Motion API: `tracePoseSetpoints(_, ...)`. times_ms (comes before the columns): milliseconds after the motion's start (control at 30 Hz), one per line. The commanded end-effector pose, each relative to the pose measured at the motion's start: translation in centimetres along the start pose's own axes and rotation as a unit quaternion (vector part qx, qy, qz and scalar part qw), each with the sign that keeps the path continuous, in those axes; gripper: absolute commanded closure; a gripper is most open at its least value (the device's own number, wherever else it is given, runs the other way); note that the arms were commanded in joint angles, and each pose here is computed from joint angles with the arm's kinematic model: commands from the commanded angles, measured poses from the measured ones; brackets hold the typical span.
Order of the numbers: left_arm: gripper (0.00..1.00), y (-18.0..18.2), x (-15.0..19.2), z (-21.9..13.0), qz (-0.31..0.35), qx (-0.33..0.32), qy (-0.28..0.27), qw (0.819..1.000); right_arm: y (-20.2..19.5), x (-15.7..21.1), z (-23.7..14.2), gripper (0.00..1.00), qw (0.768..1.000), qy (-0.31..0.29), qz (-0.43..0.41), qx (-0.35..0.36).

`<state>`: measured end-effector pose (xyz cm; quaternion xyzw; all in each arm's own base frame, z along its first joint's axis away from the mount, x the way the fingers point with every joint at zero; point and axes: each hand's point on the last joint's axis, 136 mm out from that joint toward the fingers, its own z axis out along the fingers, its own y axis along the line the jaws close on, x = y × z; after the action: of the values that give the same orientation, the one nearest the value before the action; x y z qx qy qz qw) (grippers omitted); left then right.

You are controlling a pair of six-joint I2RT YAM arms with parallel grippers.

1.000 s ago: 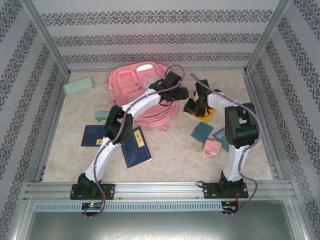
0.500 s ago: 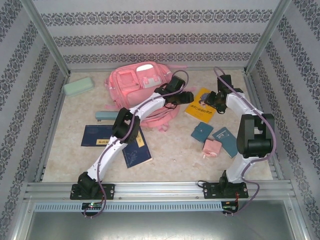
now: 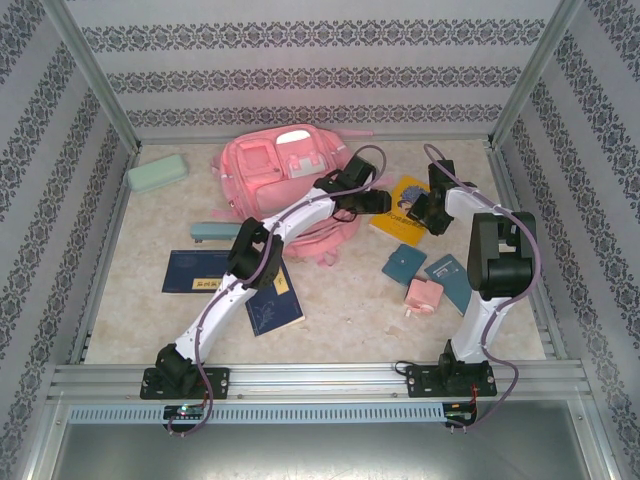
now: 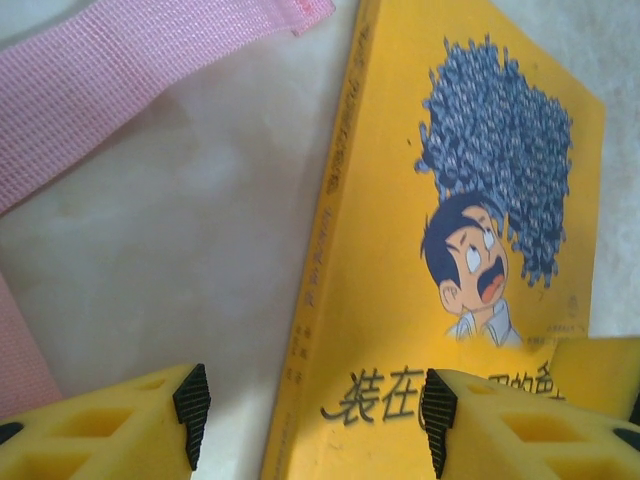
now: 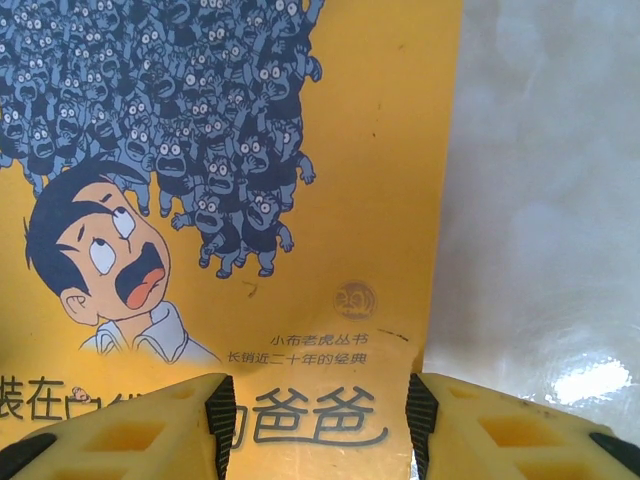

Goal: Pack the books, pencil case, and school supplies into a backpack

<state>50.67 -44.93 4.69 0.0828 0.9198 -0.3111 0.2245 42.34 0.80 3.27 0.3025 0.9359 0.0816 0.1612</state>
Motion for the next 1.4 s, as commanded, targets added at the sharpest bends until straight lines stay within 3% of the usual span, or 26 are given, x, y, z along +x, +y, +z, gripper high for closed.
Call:
tracePoseSetpoints(0, 0.39, 0.4, 5.7, 1.8, 0.005, -0.015, 0.087, 0.996, -1.6, 1.3, 1.0, 0.49, 0.999, 0.023, 0.025, 0.033)
tracePoseSetpoints(233, 0.40, 1.0, 7.6, 2.1, 0.008, -0.028, 0.117, 0.993, -0.8, 0.8, -0.9, 0.46, 1.000, -0.003, 0.012, 0.004)
tracePoseSetpoints(400, 0.41, 0.6, 8.2, 2.0, 0.017, -0.023, 0.128, 0.991, -1.6, 0.1, -2.2, 0.45, 1.000, -0.018, 0.002, 0.025)
tracePoseSetpoints(833, 0.42, 3.4, 10.4, 2.3, 0.023, -0.098, 0.152, 0.983, 0.3, 2.9, 2.2, 0.46, 0.998, 0.053, -0.002, -0.020)
tracePoseSetpoints(1033, 0.44, -2.4, 10.8, 2.3, -0.001, 0.050, 0.181, 0.982, 2.2, 3.0, 1.9, 0.47, 0.997, 0.055, -0.016, -0.061)
tracePoseSetpoints(1200, 0.45, -8.5, 8.9, -0.4, -0.015, 0.186, 0.177, 0.966, 2.7, 3.0, 1.7, 0.47, 0.996, 0.058, -0.016, -0.071)
tracePoseSetpoints(1367, 0.46, -12.0, 6.8, -3.5, -0.020, 0.258, 0.151, 0.954, 2.6, 3.2, 1.6, 0.48, 0.996, 0.058, -0.018, -0.072)
